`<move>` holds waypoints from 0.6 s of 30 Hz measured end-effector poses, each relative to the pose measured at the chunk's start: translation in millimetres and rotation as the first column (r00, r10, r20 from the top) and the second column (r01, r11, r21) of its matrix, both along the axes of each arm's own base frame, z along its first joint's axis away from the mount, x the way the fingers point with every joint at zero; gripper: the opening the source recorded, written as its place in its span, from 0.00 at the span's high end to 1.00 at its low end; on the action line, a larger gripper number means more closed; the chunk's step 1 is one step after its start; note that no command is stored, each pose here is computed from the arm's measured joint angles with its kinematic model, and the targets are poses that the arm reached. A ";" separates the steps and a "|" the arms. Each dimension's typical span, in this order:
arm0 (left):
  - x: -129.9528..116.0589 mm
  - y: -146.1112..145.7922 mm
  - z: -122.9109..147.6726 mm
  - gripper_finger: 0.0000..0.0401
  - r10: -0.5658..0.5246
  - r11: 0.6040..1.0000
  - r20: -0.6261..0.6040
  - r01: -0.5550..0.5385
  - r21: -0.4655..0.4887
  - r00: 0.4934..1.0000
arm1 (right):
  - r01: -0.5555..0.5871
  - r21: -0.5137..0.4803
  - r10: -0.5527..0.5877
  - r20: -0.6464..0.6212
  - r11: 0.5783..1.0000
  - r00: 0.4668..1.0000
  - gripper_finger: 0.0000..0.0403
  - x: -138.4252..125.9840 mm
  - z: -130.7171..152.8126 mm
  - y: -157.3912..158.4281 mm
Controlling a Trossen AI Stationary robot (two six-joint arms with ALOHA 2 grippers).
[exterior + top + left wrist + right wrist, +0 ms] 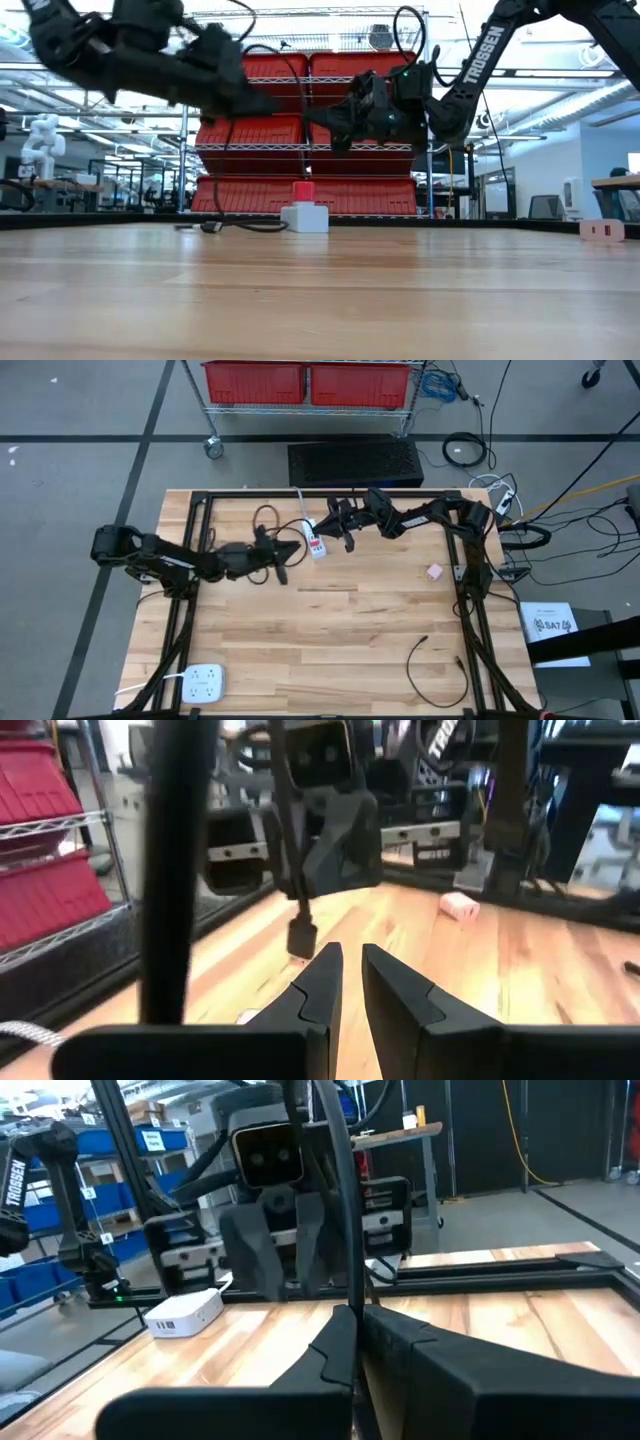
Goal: Insert USB
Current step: Insert the top black charger cable into the pink charger adapter
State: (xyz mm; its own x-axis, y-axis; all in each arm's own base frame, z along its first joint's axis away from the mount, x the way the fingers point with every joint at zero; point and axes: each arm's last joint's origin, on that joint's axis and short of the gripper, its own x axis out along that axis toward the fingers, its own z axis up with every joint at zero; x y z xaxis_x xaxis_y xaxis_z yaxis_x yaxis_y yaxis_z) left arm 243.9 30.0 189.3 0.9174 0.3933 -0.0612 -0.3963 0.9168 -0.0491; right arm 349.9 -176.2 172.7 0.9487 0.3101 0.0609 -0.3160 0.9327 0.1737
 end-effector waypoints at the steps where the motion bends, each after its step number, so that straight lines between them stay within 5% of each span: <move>1: 3.1 0.2 3.7 0.88 -0.001 1.000 -0.001 0.001 0.005 1.000 | 0.001 -0.002 -0.001 0.004 1.000 1.000 1.00 -0.3 1.6 0.1; 6: 4.8 3.5 18.7 0.88 0.008 0.999 0.120 -0.012 0.035 0.993 | -0.007 -0.012 0.007 0.021 1.000 1.000 1.00 0.1 8.4 3.8; 11: 3.0 15.2 17.5 0.87 0.007 0.999 0.145 -0.001 -0.039 0.989 | -0.032 -0.031 0.033 0.034 0.999 0.999 1.00 4.0 12.4 14.1; 18: 6.9 16.4 9.7 0.71 -0.068 0.990 0.144 0.084 -0.110 0.987 | -0.020 -0.049 0.025 0.115 0.999 0.993 1.00 3.9 27.4 20.3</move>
